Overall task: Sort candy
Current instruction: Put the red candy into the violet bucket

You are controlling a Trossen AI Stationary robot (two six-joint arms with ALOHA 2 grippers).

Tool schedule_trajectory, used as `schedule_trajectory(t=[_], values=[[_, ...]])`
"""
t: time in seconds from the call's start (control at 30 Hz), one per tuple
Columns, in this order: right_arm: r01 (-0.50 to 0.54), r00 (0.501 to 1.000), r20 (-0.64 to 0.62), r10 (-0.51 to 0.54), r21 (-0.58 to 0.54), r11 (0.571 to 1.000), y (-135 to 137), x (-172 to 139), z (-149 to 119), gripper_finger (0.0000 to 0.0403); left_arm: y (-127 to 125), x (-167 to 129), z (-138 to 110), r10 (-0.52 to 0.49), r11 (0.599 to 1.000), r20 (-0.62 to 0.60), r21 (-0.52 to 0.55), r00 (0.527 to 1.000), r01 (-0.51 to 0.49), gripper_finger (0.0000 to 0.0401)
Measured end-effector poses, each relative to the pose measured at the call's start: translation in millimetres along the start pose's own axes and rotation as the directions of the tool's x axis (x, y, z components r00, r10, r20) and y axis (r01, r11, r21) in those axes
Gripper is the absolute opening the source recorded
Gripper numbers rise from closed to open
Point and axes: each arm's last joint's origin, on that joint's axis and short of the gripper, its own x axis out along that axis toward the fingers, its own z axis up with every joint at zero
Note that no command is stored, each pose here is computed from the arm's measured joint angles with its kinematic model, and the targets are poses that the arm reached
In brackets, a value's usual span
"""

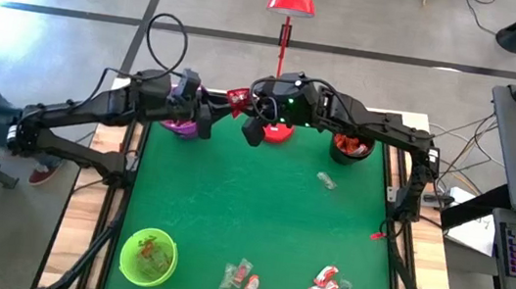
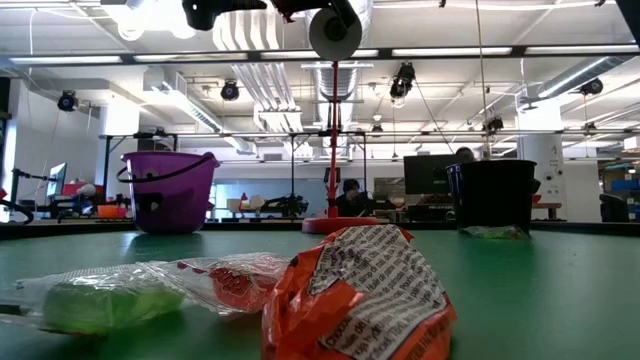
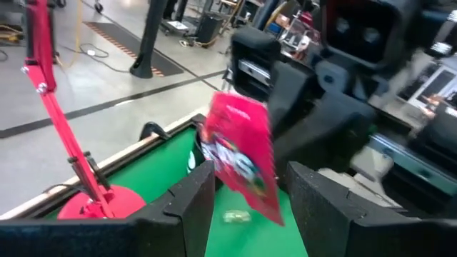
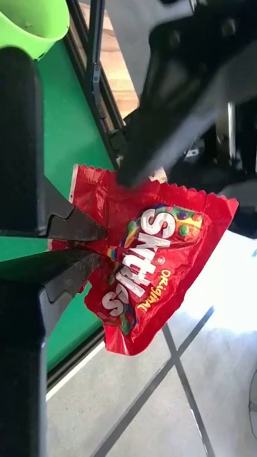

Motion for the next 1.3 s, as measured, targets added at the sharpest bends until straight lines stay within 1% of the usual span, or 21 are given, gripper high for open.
schedule_trajectory(t=[0.17, 0.3, 0.47, 0.6, 0.8, 0.87, 0.97, 1.3], values=[[0.0, 1.0, -0.001, 0.0, 0.0, 1.0, 0.0, 0.0, -0.1, 0.0012, 7.2, 9.6, 3.0, 0.03, 0.999, 0.024, 0.028, 0.999, -0.03, 0.0155], [0.003, 1.0, -0.005, -0.003, -0.001, 1.0, 0.7, 0.0, -0.8, 0.0012, 13.9, 18.3, 1.6, 0.055, 0.998, 0.009, 0.036, 0.998, -0.056, 0.0153], [0.009, 1.0, -0.016, -0.009, -0.002, 1.0, 0.5, 0.2, -2.1, 0.0012, 20.0, 28.9, -0.2, 0.025, 0.999, -0.027, 0.036, 0.999, -0.024, 0.0146], [0.011, 1.0, -0.02, -0.011, -0.002, 1.0, 0.4, 0.2, -2.5, 0.0012, 21.1, 31.1, 0.4, 0.006, 0.996, -0.029, 0.084, 1.0, -0.004, 0.0112], [0.005, 1.0, -0.018, -0.005, 0.0, 1.0, 0.6, 0.2, -2.2, 0.0012, 19.8, 27.2, 2.1, -0.006, 0.987, -0.023, 0.161, 1.0, 0.009, 0.0023], [0.003, 1.0, -0.019, -0.003, 0.0, 1.0, 0.9, 0.1, -2.4, 0.0013, 19.6, 26.5, 2.5, -0.007, 0.982, -0.021, 0.187, 1.0, 0.011, 0.0009], [0.004, 1.0, -0.021, -0.004, 0.0, 1.0, 0.8, 0.1, -2.6, 0.0013, 19.9, 27.5, 1.9, -0.005, 0.976, -0.023, 0.216, 1.0, 0.01, 0.0012], [0.015, 0.999, -0.048, -0.015, 0.007, 1.0, -3.2, 1.6, -4.8, 0.0013, 21.4, 32.7, -0.7, 0.008, 0.967, -0.035, 0.253, 0.999, 0.001, 0.0003]])
